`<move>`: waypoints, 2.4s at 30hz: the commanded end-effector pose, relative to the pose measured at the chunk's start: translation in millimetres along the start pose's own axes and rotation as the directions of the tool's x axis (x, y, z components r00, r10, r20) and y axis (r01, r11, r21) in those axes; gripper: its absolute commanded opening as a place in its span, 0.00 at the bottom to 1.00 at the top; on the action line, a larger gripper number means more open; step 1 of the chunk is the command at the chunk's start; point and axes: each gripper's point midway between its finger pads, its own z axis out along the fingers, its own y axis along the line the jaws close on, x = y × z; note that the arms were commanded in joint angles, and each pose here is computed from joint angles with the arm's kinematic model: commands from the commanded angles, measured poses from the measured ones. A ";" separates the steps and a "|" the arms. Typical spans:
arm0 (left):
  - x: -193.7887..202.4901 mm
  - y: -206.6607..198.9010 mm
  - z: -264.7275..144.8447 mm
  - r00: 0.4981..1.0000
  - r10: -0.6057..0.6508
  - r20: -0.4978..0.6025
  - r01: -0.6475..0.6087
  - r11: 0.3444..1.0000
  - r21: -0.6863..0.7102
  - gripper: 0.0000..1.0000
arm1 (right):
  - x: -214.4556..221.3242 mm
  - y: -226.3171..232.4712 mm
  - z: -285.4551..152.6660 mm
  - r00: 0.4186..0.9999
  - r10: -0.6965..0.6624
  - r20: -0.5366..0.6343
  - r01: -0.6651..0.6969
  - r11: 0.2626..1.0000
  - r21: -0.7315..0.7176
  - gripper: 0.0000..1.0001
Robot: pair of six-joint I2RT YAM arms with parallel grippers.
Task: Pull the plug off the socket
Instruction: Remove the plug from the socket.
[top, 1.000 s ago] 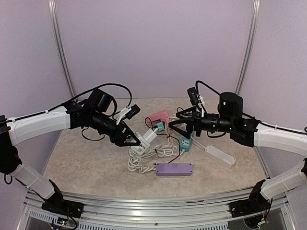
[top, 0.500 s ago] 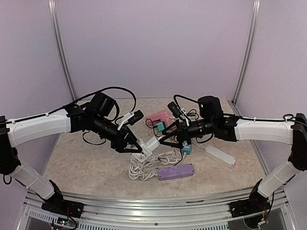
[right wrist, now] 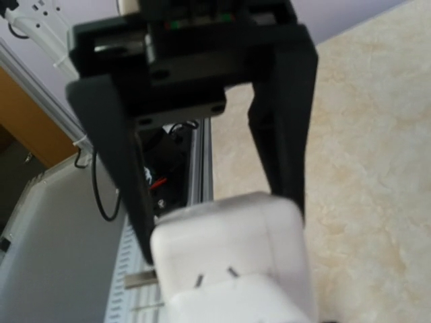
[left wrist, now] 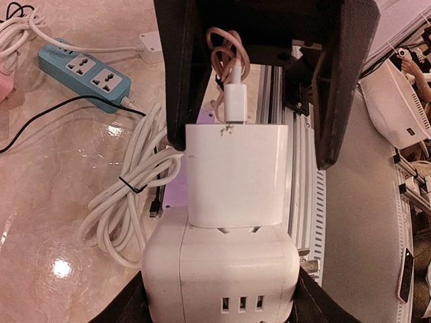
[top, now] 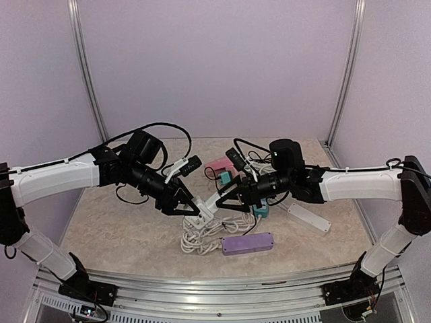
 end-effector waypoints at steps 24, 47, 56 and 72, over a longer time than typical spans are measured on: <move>-31.2 -27.6 -11.6 0.988 0.099 0.120 -0.111 0.989 0.095 0.20 | 12.2 3.8 9.7 0.999 0.023 -0.031 -0.024 0.998 -0.050 0.59; -30.6 -48.4 -7.6 0.985 0.123 0.119 -0.142 0.977 0.158 0.18 | 6.8 10.7 9.3 0.999 0.042 0.016 -0.039 0.986 -0.161 0.04; -30.2 -45.7 -6.3 0.986 0.123 0.112 -0.138 0.980 0.142 0.18 | 1.8 10.1 4.6 0.998 0.046 0.036 -0.040 0.987 -0.158 0.00; -29.4 2.1 -2.7 0.997 -0.025 0.074 0.021 0.998 0.063 0.16 | 2.8 -7.4 10.1 1.000 -0.017 0.007 0.016 0.997 0.077 0.00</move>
